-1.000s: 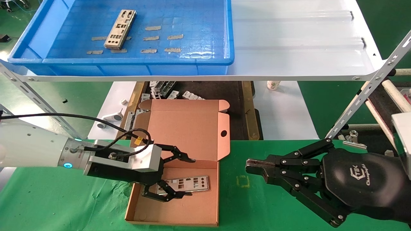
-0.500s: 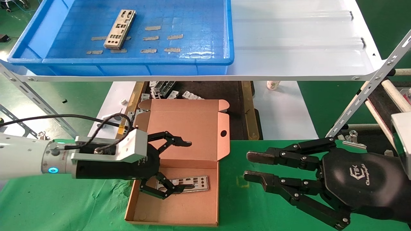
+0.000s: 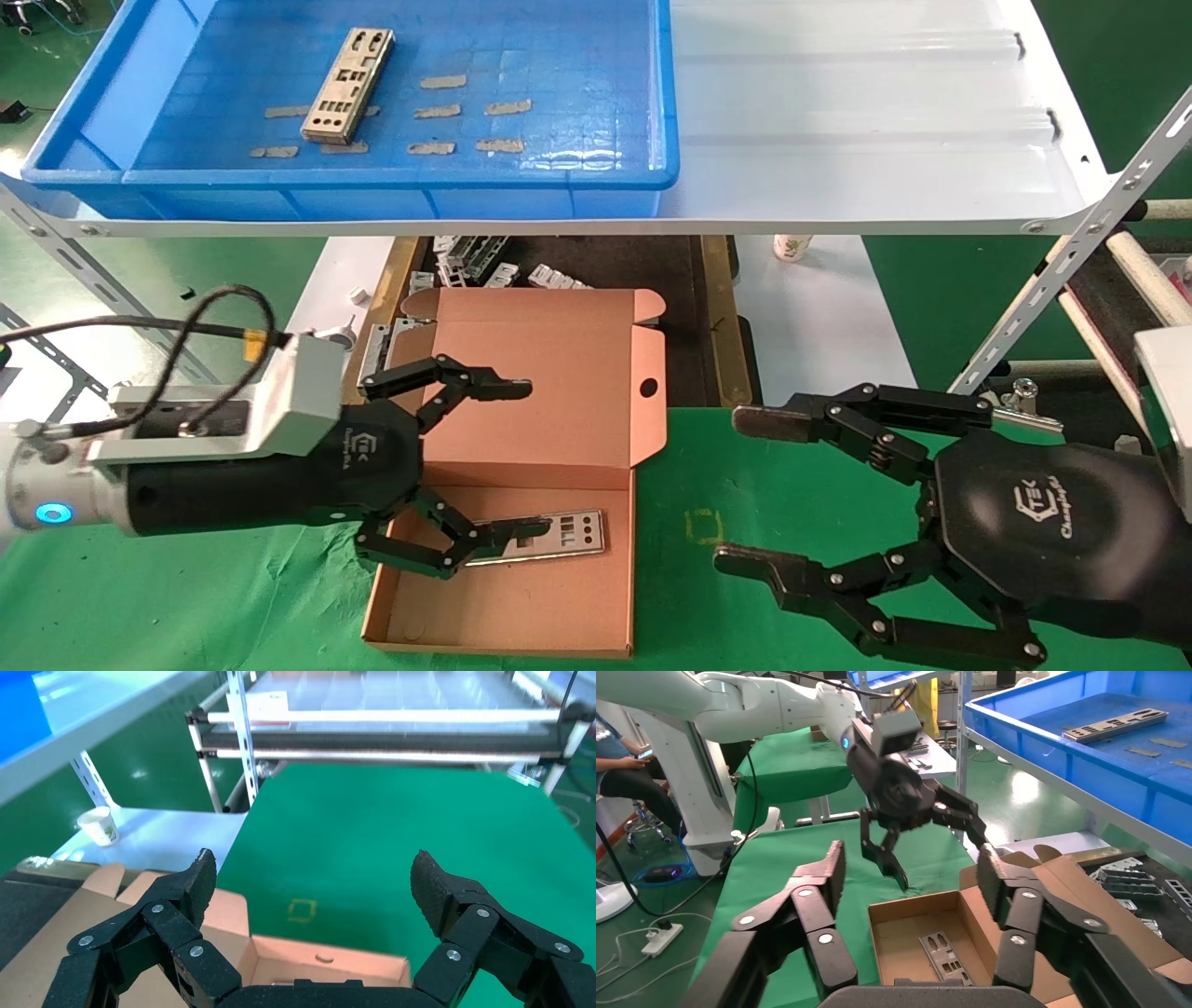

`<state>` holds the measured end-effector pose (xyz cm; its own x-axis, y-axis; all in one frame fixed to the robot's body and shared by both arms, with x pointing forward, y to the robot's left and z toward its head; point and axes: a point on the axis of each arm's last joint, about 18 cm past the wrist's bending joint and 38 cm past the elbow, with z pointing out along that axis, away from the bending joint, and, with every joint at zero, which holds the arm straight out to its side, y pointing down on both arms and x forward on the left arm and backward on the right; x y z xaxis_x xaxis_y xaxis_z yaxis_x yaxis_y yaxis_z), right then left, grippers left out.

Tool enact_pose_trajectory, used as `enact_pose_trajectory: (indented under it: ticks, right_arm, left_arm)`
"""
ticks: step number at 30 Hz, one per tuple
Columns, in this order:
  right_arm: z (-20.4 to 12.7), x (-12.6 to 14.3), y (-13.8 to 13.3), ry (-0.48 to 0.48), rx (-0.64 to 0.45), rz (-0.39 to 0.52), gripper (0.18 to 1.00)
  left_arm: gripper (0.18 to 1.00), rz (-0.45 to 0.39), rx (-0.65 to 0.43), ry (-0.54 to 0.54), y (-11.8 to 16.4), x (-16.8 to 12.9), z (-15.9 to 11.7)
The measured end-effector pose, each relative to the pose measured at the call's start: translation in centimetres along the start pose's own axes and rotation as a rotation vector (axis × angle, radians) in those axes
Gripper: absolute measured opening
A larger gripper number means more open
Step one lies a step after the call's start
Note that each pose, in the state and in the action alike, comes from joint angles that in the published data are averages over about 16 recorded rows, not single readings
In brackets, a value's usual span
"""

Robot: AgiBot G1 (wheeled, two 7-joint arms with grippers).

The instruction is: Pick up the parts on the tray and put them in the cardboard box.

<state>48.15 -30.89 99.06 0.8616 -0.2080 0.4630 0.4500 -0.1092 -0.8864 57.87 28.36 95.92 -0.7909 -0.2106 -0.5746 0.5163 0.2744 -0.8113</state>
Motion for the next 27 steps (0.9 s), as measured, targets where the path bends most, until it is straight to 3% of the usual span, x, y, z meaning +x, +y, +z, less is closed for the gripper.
enact_pose_trajectory:
  ticks: [12,27]
  right_arm:
    - [0.0,0.0,0.0,0.0,0.0,0.0,0.853]
    - [0.0,0.0,0.0,0.0,0.0,0.0,0.989]
  left_arm:
    - [1.001,-0.058,0.089,0.007,-3.6,2.5,-2.8]
    - [1.001,-0.105,0.147,0.057,-7.6,5.9,-5.3]
